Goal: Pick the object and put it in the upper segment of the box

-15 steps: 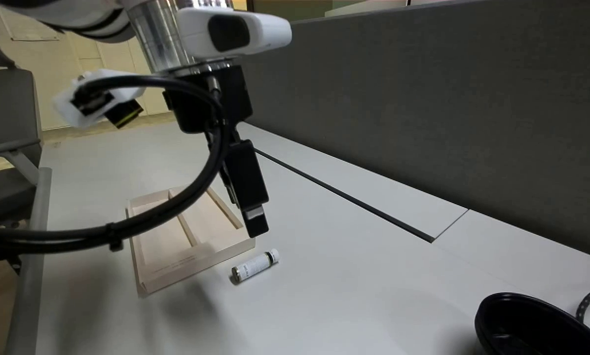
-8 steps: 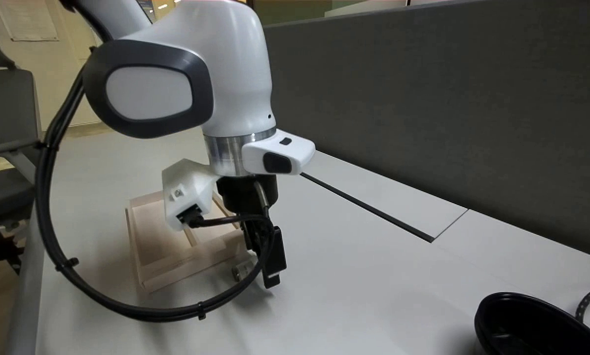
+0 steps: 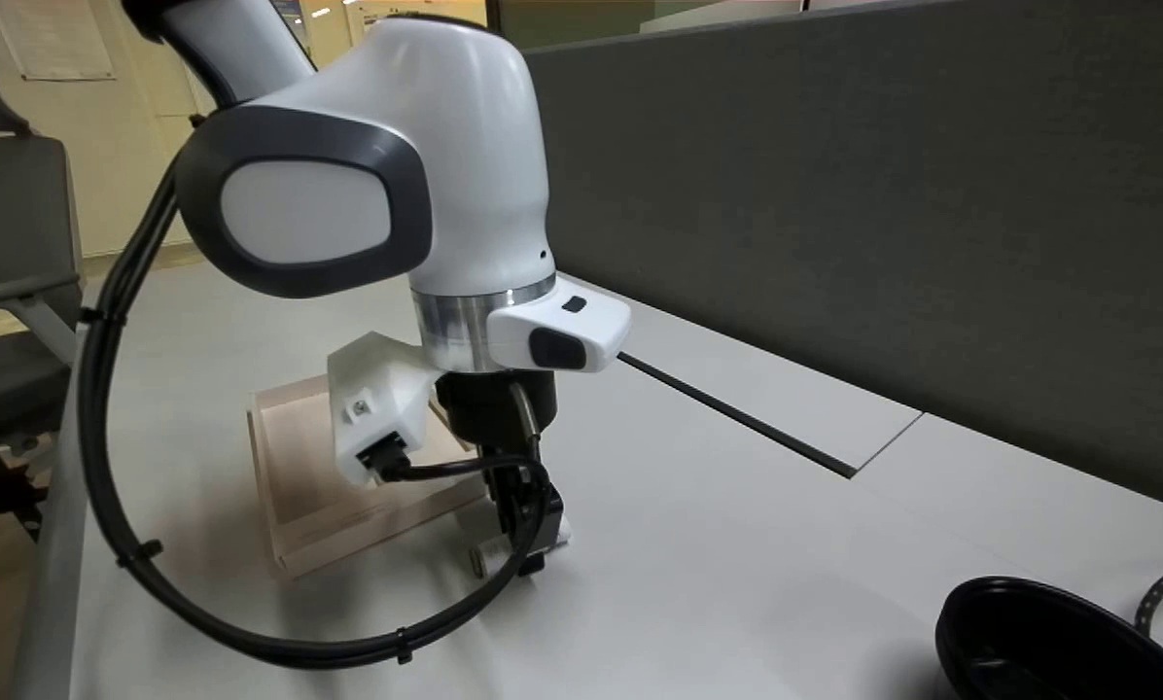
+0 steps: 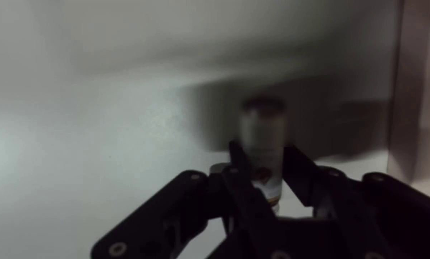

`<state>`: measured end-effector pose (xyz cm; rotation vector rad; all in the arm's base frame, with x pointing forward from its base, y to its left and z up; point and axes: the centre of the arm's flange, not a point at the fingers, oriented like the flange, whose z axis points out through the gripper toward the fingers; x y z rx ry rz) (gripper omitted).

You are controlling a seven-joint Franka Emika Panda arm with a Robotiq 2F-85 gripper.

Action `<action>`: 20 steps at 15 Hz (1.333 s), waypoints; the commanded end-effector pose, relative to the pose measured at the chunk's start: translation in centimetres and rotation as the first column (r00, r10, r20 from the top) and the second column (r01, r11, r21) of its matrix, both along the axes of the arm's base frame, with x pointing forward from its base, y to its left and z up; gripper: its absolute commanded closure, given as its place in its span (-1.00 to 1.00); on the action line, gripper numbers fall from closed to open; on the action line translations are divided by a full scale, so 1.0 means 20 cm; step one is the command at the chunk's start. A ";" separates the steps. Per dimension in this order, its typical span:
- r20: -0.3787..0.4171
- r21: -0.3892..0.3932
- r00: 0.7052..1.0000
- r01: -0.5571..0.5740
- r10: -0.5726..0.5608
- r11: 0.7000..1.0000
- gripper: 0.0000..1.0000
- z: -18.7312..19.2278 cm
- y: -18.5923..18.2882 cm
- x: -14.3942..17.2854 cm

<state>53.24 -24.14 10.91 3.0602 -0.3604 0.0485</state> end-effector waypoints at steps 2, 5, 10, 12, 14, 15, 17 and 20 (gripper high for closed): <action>0.052 0.007 0.998 -0.044 0.043 0.999 0.88 0.13 0.05 0.07; 0.102 0.015 0.986 -0.131 0.129 0.991 0.86 0.31 0.20 0.14; 0.073 0.117 0.886 -0.464 0.459 0.878 0.86 0.38 0.81 -0.03; 0.048 0.107 0.865 -0.502 0.500 0.858 0.52 0.15 0.92 -0.06; 0.035 0.102 0.863 -0.504 0.504 0.858 -0.06 0.08 0.95 -0.08; 0.019 0.099 0.858 -0.512 0.513 0.853 -0.49 -0.04 0.97 -0.12; 0.043 0.063 0.866 -0.501 0.499 0.863 -1.00 -0.01 0.92 -0.11; 0.092 -0.017 0.854 -0.513 0.512 0.858 -1.00 0.31 0.87 -0.04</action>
